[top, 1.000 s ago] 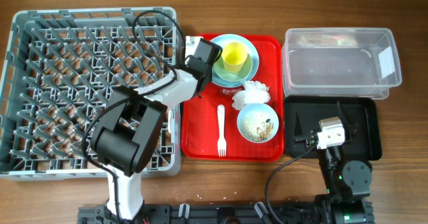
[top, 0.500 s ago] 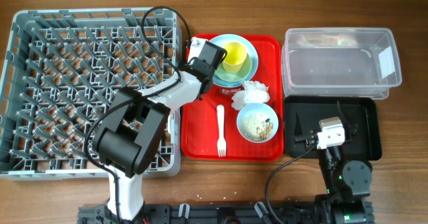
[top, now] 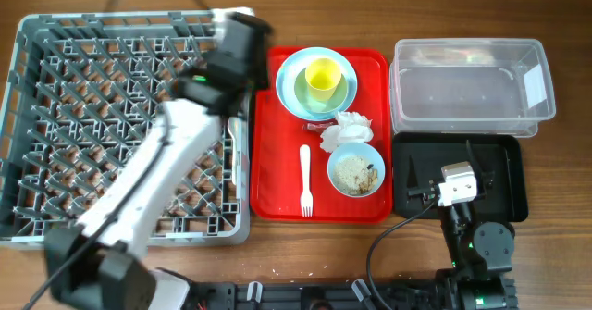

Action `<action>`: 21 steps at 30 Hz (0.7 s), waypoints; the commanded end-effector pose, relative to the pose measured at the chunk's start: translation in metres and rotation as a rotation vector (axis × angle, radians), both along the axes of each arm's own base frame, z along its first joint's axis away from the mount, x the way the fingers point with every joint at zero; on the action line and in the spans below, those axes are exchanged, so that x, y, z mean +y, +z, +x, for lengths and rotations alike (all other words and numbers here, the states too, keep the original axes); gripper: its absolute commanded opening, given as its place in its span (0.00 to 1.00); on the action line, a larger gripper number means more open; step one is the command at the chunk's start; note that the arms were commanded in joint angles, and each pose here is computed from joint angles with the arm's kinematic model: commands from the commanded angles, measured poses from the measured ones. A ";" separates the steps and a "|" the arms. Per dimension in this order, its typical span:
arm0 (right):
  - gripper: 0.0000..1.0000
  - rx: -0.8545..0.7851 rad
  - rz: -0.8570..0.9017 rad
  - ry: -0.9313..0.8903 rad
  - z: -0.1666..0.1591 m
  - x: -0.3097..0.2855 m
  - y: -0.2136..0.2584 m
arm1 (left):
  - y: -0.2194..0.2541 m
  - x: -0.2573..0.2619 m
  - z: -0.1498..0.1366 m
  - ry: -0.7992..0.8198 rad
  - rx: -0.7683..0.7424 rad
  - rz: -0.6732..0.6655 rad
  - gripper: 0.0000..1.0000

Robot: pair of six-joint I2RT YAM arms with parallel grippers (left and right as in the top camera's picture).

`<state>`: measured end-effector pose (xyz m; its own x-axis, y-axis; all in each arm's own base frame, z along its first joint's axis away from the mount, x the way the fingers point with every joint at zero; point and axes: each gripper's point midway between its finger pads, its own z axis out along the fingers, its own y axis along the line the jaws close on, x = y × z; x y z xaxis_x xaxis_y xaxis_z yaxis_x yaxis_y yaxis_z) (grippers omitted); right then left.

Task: Sort waste into correct bins and load items into the dishwasher rack
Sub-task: 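Move the left gripper over the white fork on the tray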

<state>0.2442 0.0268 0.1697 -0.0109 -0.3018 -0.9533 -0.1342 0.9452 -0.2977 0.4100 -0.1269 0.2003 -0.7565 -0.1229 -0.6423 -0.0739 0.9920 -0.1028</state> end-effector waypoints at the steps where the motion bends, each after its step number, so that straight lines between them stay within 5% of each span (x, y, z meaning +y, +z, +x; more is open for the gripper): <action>1: 1.00 -0.009 -0.007 0.008 0.000 0.001 0.002 | 0.020 0.047 -0.024 0.072 0.098 -0.267 0.31; 3: 1.00 -0.009 -0.007 0.008 0.000 0.001 0.002 | 0.034 0.105 -0.050 0.240 0.108 -0.283 0.40; 6: 1.00 -0.009 -0.007 0.008 0.000 0.001 0.002 | 0.049 0.136 -0.104 0.332 0.171 -0.383 0.36; 9: 1.00 -0.009 -0.007 0.008 0.000 0.001 0.002 | 0.038 0.097 -0.139 0.191 0.270 -0.395 0.37; 14: 1.00 -0.009 -0.007 0.008 0.000 0.001 0.002 | -0.033 0.003 -0.155 -0.009 0.392 -0.399 0.40; 21: 1.00 -0.009 -0.007 0.008 0.000 0.001 0.002 | -0.096 -0.099 -0.176 -0.137 0.323 -0.204 0.49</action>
